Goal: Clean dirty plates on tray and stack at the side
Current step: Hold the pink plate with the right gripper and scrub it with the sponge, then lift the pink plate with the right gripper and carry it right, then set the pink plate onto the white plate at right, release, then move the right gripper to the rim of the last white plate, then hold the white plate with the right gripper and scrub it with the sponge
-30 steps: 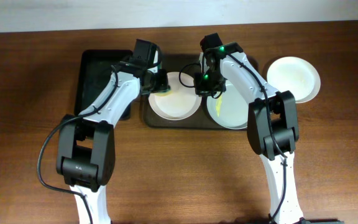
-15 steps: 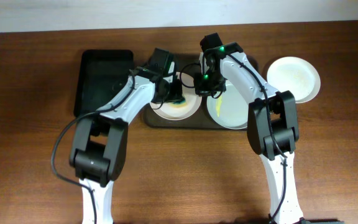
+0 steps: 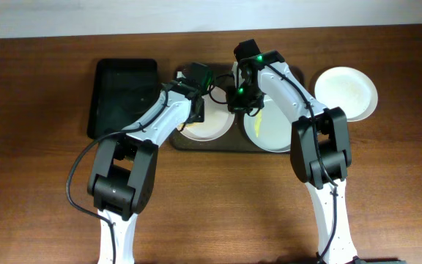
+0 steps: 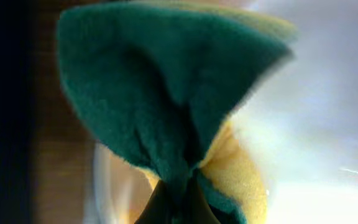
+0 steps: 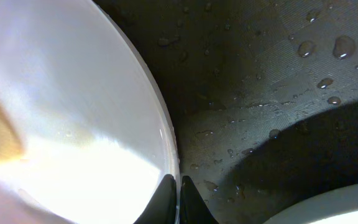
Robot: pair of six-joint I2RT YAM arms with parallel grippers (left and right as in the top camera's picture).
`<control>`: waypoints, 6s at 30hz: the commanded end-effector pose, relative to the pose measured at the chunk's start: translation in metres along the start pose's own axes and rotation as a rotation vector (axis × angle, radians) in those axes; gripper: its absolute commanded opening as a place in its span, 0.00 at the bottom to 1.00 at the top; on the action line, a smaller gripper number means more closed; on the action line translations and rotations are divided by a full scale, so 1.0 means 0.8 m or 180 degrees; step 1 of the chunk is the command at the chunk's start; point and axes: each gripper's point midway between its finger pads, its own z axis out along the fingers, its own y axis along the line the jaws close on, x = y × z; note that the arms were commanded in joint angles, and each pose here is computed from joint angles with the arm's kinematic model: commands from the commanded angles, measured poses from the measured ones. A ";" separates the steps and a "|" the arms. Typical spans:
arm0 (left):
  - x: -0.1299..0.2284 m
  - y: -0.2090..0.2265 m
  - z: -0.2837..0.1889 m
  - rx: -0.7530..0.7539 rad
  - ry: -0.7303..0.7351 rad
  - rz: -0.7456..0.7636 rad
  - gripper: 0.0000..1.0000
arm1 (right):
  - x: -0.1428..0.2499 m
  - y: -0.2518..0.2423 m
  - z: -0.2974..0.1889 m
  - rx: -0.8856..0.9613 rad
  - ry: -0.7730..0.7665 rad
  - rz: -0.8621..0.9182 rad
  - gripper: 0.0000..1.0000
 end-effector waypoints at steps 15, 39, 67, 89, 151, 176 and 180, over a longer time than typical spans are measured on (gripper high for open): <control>-0.077 0.109 -0.118 -0.0195 -0.0626 -0.0789 0.00 | -0.042 -0.006 -0.073 0.0153 -0.0477 -0.0402 0.04; -0.055 0.170 -0.111 0.0534 -0.0065 -0.1368 0.00 | -0.065 0.131 -0.371 0.4169 -0.2123 -0.1862 0.04; -0.050 0.171 -0.111 0.0520 -0.0014 -0.1360 0.00 | -0.065 -0.062 -0.324 0.1793 -0.1804 0.0500 0.04; -0.050 0.171 -0.111 0.0520 -0.0015 -0.1361 0.00 | 0.082 -0.446 -0.241 0.0905 -0.0816 0.3086 0.18; -0.057 0.170 -0.111 0.0539 -0.0080 -0.1370 0.00 | 0.061 -0.113 -0.049 0.0659 -0.0025 0.0147 0.39; -0.052 0.054 -0.130 0.1406 -0.0025 -0.0674 0.00 | 0.029 -0.106 -0.019 0.0320 -0.0202 -0.0037 0.04; -0.031 -0.019 -0.116 0.1752 0.0221 -0.0454 0.00 | 0.029 -0.090 -0.018 0.0071 -0.0196 -0.0048 0.04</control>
